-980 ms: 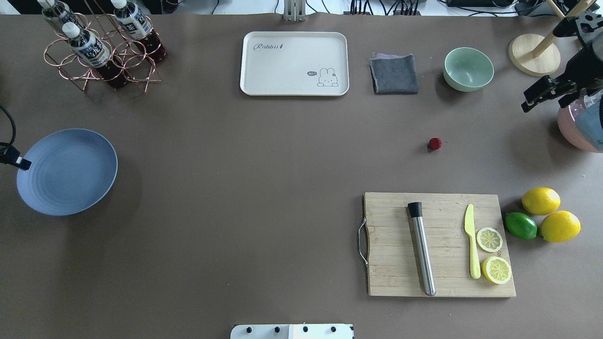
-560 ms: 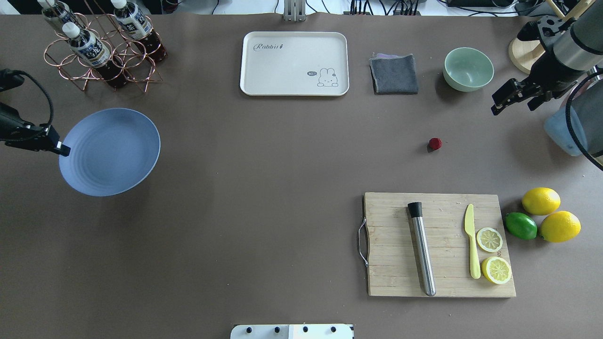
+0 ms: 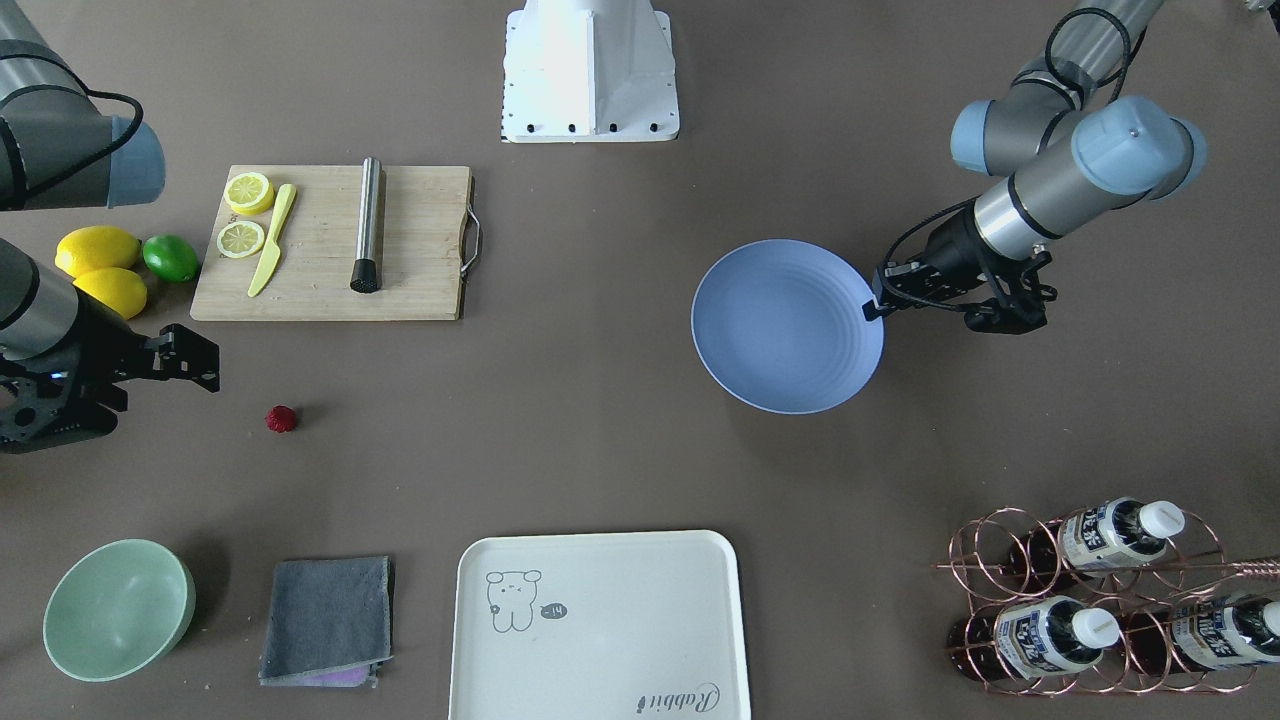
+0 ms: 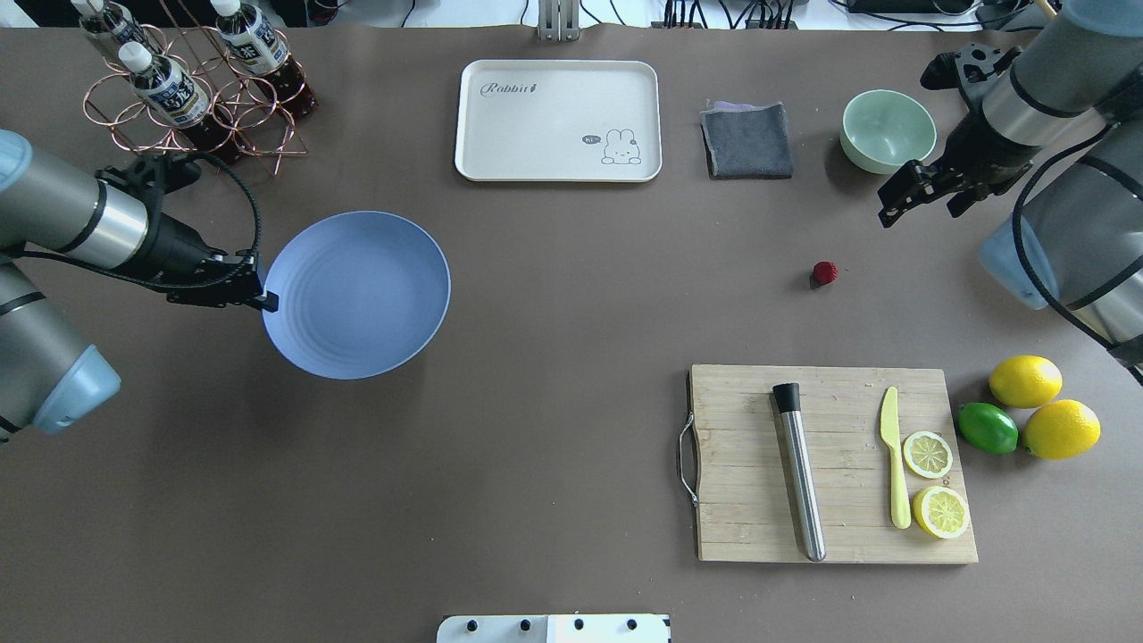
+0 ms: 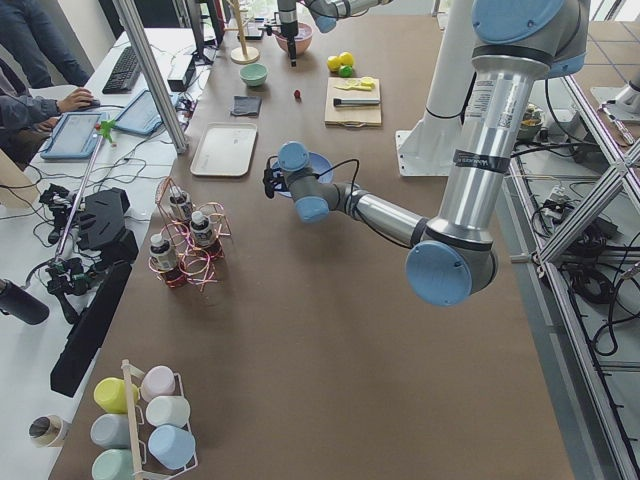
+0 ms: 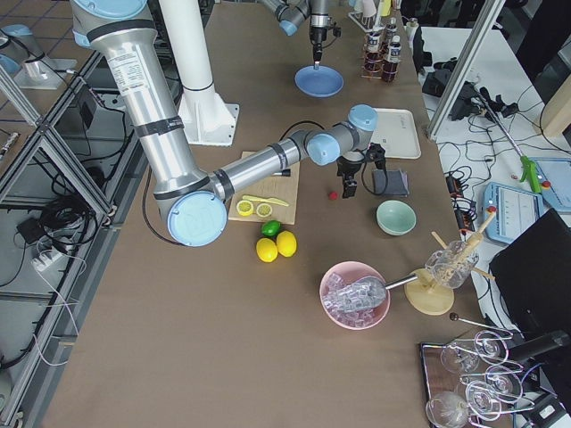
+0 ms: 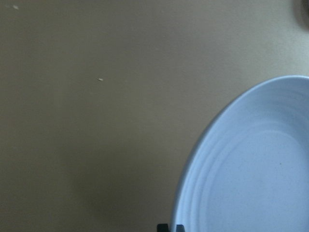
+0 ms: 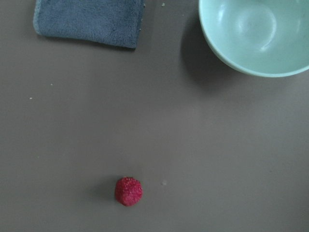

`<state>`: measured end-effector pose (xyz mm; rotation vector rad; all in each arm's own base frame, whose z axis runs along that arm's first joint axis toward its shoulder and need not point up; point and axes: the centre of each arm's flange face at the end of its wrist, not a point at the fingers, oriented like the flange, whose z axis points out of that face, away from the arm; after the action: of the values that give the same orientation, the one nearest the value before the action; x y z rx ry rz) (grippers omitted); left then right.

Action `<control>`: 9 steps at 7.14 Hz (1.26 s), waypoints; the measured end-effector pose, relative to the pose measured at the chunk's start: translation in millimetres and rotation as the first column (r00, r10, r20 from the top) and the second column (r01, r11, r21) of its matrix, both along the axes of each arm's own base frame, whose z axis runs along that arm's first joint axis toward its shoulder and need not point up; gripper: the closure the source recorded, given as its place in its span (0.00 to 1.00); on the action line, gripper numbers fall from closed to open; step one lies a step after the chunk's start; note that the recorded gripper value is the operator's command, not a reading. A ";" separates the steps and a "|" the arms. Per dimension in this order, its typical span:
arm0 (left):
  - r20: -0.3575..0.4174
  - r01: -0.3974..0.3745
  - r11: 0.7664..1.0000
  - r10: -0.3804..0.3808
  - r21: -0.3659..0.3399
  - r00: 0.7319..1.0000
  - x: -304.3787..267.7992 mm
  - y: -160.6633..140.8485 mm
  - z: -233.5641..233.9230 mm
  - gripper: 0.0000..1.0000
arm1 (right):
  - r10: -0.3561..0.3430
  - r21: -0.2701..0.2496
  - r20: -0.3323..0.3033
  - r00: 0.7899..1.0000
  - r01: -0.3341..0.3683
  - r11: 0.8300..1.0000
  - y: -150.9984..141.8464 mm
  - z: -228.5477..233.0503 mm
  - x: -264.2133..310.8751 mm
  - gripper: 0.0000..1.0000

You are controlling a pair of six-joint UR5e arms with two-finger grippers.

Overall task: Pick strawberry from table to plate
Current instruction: 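Push the blue plate inward with the left gripper while the right gripper descends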

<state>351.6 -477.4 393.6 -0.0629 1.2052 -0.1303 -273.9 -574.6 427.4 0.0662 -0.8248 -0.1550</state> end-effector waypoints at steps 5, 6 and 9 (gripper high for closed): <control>-0.020 0.048 0.998 -0.049 -0.038 0.999 85.5 38.5 -72.3 1.00 | 0.035 -0.021 0.043 0.998 -0.034 0.999 10.8 36.7 -78.7 0.10; -0.016 0.050 0.998 -0.051 -0.036 0.999 90.7 42.4 -74.8 1.00 | 0.040 -0.021 0.036 0.999 -0.040 0.999 16.2 37.1 -89.4 0.11; -0.010 0.041 0.999 -0.042 -0.031 0.999 104.1 53.0 -76.7 1.00 | 0.041 -0.012 0.024 0.999 -0.041 0.999 22.3 39.5 -101.0 0.36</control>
<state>455.7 -424.3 316.9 -0.0654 1.2155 -0.1853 -374.9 -552.3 466.9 0.0746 -0.8475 -0.1111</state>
